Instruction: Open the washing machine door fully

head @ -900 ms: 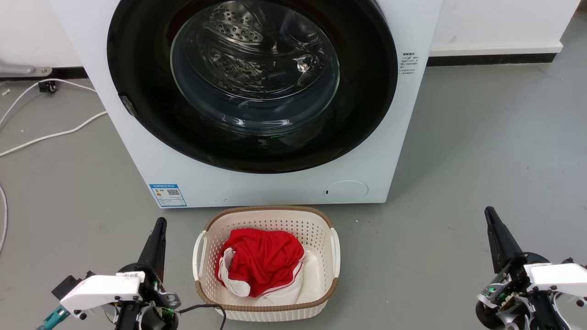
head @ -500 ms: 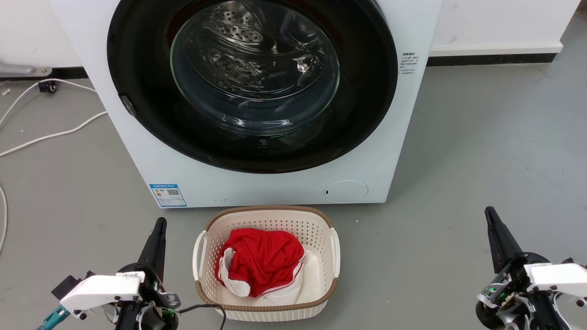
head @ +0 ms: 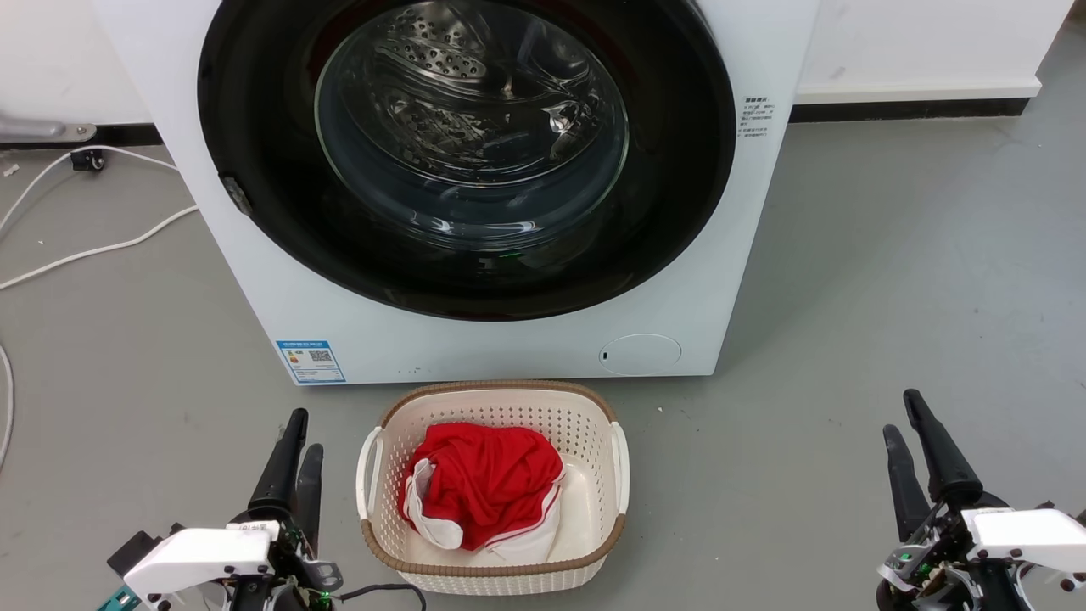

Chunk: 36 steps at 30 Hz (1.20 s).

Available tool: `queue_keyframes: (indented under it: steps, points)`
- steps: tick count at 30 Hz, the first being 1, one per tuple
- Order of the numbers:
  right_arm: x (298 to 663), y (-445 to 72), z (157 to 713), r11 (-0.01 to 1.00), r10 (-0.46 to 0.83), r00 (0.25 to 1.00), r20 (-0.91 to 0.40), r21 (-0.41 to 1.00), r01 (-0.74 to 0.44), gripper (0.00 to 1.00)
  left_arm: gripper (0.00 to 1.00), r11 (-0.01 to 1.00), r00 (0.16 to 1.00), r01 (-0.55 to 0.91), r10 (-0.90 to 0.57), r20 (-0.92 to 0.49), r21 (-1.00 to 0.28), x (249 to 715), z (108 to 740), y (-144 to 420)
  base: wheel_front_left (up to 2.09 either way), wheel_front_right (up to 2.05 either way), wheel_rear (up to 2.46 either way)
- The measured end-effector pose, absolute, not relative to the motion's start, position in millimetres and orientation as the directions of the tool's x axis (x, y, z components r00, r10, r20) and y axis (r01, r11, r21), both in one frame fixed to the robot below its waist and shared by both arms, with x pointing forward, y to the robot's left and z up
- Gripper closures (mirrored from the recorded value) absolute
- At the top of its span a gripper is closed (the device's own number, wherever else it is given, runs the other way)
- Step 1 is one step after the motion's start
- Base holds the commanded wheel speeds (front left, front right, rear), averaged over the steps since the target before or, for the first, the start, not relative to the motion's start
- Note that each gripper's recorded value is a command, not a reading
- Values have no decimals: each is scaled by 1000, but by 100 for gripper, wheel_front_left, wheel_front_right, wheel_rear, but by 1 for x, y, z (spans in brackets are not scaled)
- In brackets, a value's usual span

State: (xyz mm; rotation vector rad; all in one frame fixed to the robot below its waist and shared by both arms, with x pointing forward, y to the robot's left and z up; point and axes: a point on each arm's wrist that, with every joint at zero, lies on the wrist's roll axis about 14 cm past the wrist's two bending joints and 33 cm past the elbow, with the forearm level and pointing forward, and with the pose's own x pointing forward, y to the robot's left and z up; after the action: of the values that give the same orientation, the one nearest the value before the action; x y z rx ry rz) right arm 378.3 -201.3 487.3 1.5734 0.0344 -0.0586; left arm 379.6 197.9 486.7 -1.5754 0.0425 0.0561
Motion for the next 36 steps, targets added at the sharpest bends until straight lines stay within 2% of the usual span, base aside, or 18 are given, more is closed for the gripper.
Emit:
queue_keyframes:
  steps: [4, 10, 22, 29, 36]
  points:
    - [378, -201, 491, 13, -25, 999, -48, 999, 49, 0, 0, 13, 999, -49, 18, -49, -999, 380, 491, 198, 0, 0, 0]
    - [379, -201, 499, 119, -33, 999, -24, 993, 27, 0, 0, 97, 999, -21, 35, -17, -995, 382, 502, 200, 0, 0, 0]
    - [379, -189, 517, 464, 0, 999, 32, 885, -28, 0, 0, 356, 997, 35, 49, 57, -934, 384, 526, 202, 0, 0, 0]
    - [379, -186, 525, 604, 8, 998, 60, 795, -52, 0, 0, 536, 997, 36, 33, 63, -844, 382, 530, 195, 0, 0, 0]
    - [376, -183, 525, 709, 19, 998, 66, 703, -60, 0, 0, 666, 998, 37, 19, 66, -745, 381, 531, 188, 0, 0, 0]
